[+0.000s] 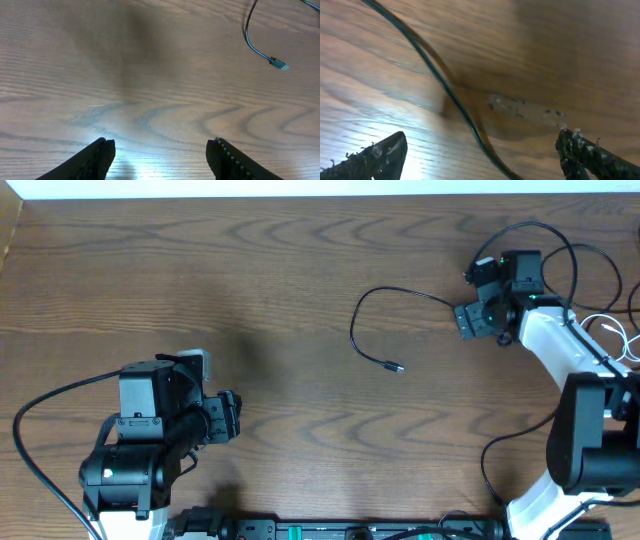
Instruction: Untangle cables
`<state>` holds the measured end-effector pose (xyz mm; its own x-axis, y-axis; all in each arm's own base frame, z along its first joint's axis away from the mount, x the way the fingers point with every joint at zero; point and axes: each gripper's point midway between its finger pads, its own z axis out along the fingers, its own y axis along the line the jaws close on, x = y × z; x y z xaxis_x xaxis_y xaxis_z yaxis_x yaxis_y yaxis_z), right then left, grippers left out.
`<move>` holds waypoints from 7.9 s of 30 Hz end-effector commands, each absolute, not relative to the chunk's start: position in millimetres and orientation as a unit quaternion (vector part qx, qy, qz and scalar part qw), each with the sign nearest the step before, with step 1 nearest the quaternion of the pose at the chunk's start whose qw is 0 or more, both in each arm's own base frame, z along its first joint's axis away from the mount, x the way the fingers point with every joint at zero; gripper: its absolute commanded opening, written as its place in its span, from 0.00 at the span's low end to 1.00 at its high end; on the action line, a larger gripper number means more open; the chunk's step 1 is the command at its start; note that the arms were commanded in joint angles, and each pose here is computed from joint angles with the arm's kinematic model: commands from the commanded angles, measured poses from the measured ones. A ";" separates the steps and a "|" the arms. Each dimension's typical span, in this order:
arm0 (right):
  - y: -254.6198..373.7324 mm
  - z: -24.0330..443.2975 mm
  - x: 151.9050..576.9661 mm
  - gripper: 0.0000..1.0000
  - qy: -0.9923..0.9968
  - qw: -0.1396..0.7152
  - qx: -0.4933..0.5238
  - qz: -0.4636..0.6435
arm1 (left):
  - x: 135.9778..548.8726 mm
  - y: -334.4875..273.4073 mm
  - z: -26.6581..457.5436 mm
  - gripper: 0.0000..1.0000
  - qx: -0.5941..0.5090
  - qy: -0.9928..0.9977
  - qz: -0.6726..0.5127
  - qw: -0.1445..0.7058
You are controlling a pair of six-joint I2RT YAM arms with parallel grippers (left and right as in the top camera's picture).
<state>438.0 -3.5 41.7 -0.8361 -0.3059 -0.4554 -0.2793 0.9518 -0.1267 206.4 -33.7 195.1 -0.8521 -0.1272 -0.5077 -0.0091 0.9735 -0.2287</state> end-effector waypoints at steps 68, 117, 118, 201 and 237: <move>-276.7 418.5 420.8 0.01 0.689 0.676 0.261 -0.023 | 191.3 -54.8 195.0 0.64 -0.028 0.956 -0.172 0.237; -181.1 281.6 444.5 0.98 0.836 0.469 0.213 0.189 | 190.8 -56.5 195.4 0.64 -0.014 0.955 -0.174 0.238; -168.7 277.3 446.3 0.94 0.846 0.461 0.191 0.188 | 191.0 -56.5 195.4 0.64 -0.014 0.955 -0.174 0.238; -91.6 6.7 478.9 0.06 0.953 0.221 0.145 0.148 | 194.1 -56.6 197.3 0.64 -0.012 0.953 -0.175 0.246; -158.5 -66.6 411.1 0.01 0.948 0.080 0.298 -0.079 | 195.4 -56.6 198.0 0.64 -0.012 0.953 -0.175 0.249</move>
